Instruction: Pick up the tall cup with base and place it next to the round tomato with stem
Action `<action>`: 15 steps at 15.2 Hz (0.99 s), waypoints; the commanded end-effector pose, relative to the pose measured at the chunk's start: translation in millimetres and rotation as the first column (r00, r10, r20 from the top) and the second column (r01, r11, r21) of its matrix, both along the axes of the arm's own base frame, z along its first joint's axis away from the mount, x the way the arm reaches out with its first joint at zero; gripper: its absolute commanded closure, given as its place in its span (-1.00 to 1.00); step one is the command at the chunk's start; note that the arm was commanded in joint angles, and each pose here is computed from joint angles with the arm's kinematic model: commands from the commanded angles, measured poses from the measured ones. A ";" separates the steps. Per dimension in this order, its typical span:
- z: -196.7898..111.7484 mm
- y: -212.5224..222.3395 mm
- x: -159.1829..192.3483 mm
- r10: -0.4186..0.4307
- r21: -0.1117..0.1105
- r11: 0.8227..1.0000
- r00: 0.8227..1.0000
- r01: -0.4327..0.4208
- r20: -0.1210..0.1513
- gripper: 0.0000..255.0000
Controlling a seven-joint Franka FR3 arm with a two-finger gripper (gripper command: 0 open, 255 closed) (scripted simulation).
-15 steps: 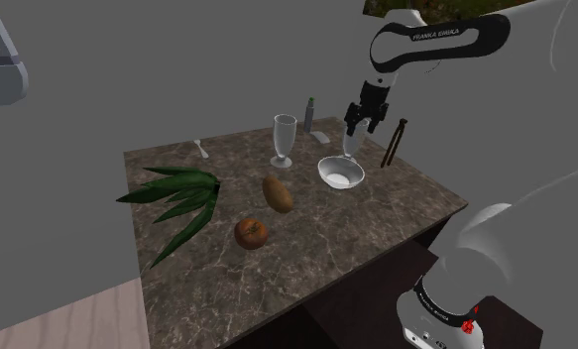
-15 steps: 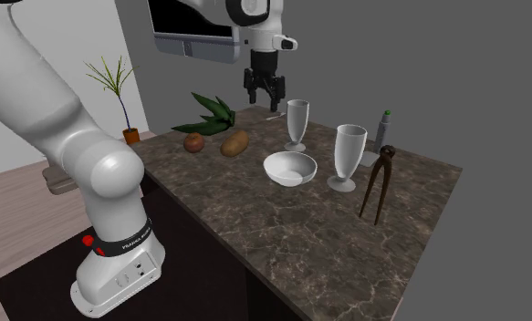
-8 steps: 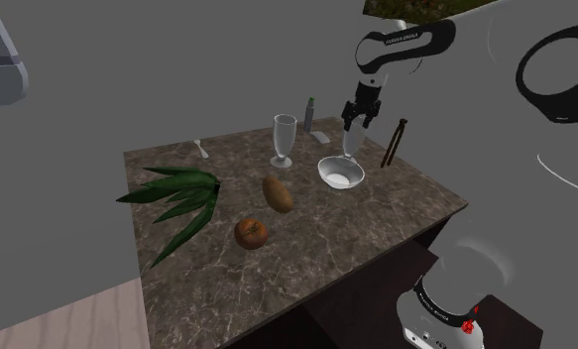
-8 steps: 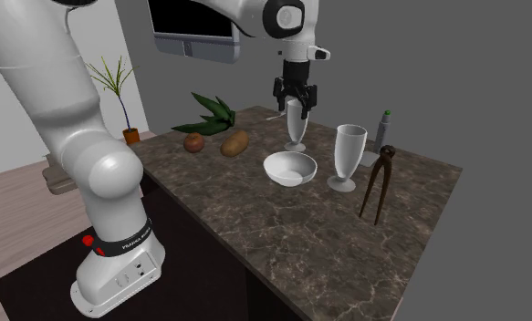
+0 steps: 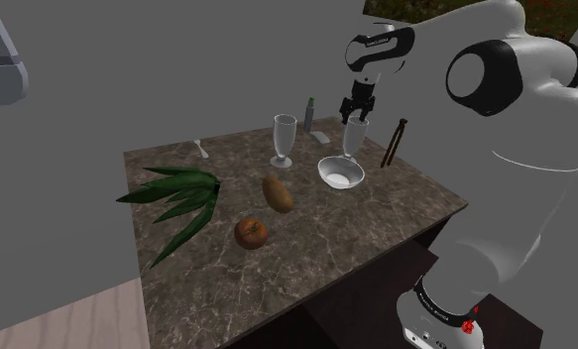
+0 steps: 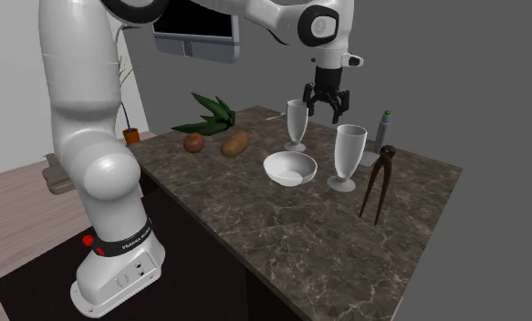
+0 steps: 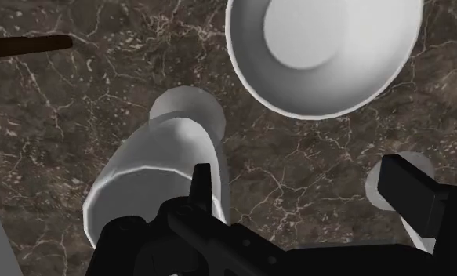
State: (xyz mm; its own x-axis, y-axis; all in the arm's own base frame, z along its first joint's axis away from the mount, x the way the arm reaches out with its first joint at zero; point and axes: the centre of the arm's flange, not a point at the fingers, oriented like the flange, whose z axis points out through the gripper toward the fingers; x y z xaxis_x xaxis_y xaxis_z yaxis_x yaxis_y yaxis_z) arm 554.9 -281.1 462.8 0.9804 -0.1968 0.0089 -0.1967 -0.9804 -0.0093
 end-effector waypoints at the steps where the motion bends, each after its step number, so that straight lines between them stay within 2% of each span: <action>1: -7.9 -19.6 17.5 0.003 -0.006 1.000 1.000 -0.003 -0.001 -1.00; 4: -16.2 -46.7 42.1 0.005 -0.014 1.000 1.000 -0.005 -0.002 -1.00; 11: -53.2 -47.0 42.4 0.005 -0.014 1.000 1.000 -0.005 -0.002 -1.00; 15: -56.2 -47.0 42.4 0.005 -0.014 1.000 1.000 -0.005 -0.002 -1.00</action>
